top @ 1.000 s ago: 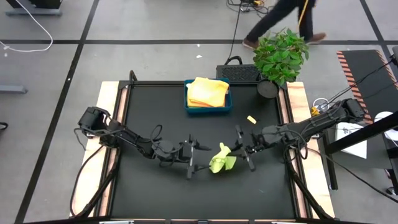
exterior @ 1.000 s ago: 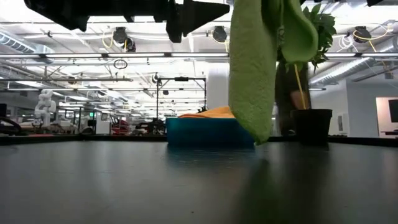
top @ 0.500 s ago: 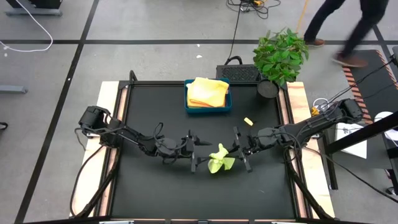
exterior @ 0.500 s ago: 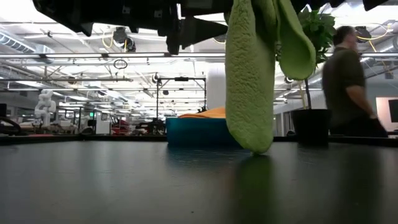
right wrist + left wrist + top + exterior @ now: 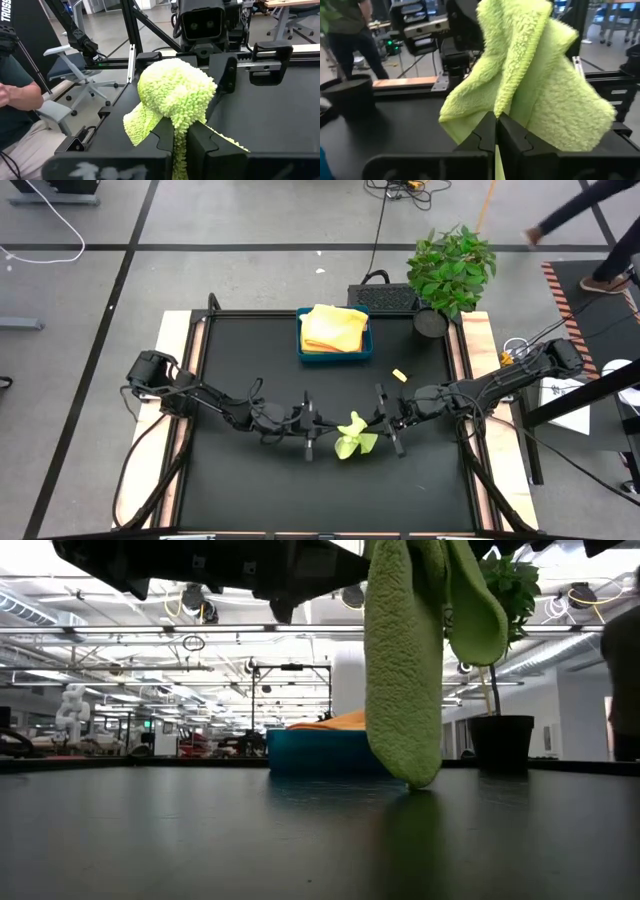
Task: Fold microfiber towels
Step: Fold the green microfiber towel
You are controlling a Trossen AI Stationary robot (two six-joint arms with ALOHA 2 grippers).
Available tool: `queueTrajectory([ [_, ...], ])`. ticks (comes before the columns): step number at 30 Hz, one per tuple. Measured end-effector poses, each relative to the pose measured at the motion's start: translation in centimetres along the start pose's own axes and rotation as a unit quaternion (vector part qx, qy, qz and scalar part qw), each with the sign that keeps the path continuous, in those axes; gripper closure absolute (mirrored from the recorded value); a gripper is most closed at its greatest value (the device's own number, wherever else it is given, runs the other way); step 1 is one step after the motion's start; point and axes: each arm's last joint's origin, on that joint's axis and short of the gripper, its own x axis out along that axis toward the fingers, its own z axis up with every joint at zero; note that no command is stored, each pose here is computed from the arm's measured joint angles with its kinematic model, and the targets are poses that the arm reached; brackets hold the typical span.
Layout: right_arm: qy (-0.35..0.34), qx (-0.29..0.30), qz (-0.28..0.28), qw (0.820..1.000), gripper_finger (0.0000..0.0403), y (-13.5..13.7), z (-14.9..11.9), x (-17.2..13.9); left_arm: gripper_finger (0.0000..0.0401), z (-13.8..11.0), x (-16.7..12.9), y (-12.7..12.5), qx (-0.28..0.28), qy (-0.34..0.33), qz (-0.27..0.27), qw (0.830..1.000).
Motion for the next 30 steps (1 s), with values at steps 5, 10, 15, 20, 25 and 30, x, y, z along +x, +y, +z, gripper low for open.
queueTrajectory([
  [5,0.000,0.000,0.000,1.000,0.0390,0.0,0.0,0.0,0.0397,0.1,0.0,-0.1,0.031,-0.003,-0.004,1.000],
  [10,0.005,0.016,-0.001,1.000,0.0369,0.0,-0.1,0.0,0.0398,1.7,-1.0,0.4,0.081,0.005,0.038,0.996],
  [15,0.041,0.053,-0.010,0.998,0.0331,-0.1,-0.8,0.0,0.0399,4.5,-3.3,1.4,0.121,0.030,0.094,0.988],
  [20,0.065,0.068,-0.038,0.995,0.0298,-0.4,-1.4,-0.1,0.0400,7.1,-5.8,2.2,0.141,0.030,0.106,0.984],
  [25,0.061,0.061,-0.098,0.991,0.0281,-0.7,-1.5,-0.2,0.0400,8.8,-7.9,2.4,0.155,0.027,0.121,0.980],
  [30,0.050,0.047,-0.149,0.986,0.0280,-1.1,-1.5,-0.1,0.0400,9.2,-8.7,2.7,0.165,0.040,0.146,0.975],
])
